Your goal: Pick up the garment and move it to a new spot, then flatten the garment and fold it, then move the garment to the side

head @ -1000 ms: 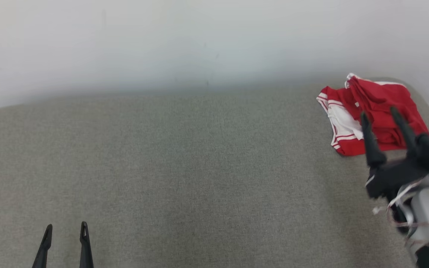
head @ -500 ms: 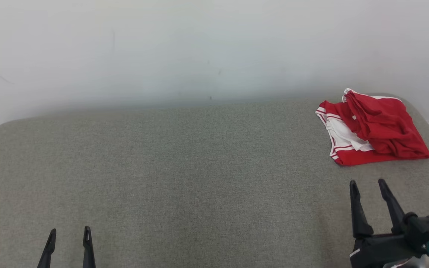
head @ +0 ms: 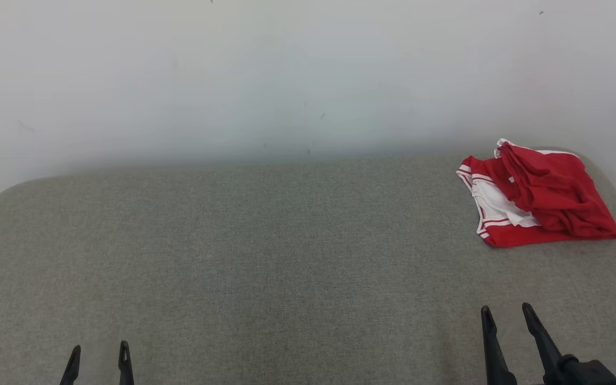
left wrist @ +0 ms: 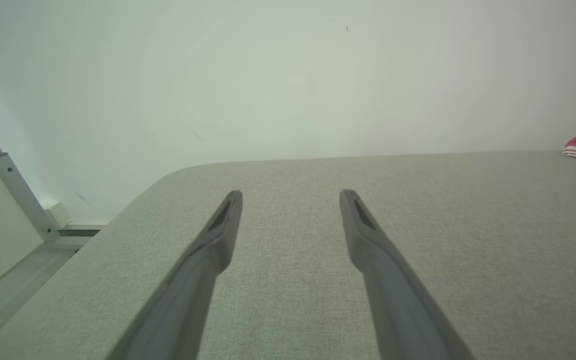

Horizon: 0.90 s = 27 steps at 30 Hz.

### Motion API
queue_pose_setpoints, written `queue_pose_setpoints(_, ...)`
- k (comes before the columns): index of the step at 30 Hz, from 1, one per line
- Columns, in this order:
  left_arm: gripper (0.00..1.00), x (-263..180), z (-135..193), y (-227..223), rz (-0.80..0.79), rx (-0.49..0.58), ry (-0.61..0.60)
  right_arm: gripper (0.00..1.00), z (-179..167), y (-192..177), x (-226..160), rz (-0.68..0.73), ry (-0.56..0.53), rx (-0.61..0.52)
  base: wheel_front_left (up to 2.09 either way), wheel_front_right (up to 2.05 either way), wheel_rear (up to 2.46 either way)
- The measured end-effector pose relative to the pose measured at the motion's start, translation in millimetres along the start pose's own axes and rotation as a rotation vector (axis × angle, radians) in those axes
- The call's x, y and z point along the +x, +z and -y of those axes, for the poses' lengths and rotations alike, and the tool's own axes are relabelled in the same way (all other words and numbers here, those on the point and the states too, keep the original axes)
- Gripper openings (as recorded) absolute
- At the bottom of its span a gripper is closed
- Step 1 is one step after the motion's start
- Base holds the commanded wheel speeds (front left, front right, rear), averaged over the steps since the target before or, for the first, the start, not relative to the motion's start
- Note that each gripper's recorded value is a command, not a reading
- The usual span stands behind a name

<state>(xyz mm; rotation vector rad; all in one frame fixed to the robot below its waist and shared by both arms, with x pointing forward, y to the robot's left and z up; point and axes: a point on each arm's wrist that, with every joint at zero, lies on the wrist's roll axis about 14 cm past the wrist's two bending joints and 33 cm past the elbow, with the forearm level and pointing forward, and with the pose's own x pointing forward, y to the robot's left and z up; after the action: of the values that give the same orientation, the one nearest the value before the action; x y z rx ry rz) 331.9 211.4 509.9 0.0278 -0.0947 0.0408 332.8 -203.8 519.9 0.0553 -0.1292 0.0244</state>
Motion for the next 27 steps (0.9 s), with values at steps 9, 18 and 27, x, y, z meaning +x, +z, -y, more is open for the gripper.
queue_pose_setpoints(9,1.00,-6.8,-14.7,-7.6,-0.025,0.018,0.050,1.00,-18.6,-9.9,-6.4,-0.031,0.052,0.002,0.00,0.00,0.00)
queue_pose_setpoints(18,1.00,-8.6,-16.6,-7.3,-0.025,0.017,0.051,1.00,-25.0,-10.6,-5.5,-0.032,0.069,0.004,0.00,0.00,0.00)
queue_pose_setpoints(27,1.00,-8.4,-16.1,-8.1,-0.027,0.017,0.050,1.00,-24.8,-12.5,-4.5,-0.039,0.070,0.001,0.00,0.00,0.00)
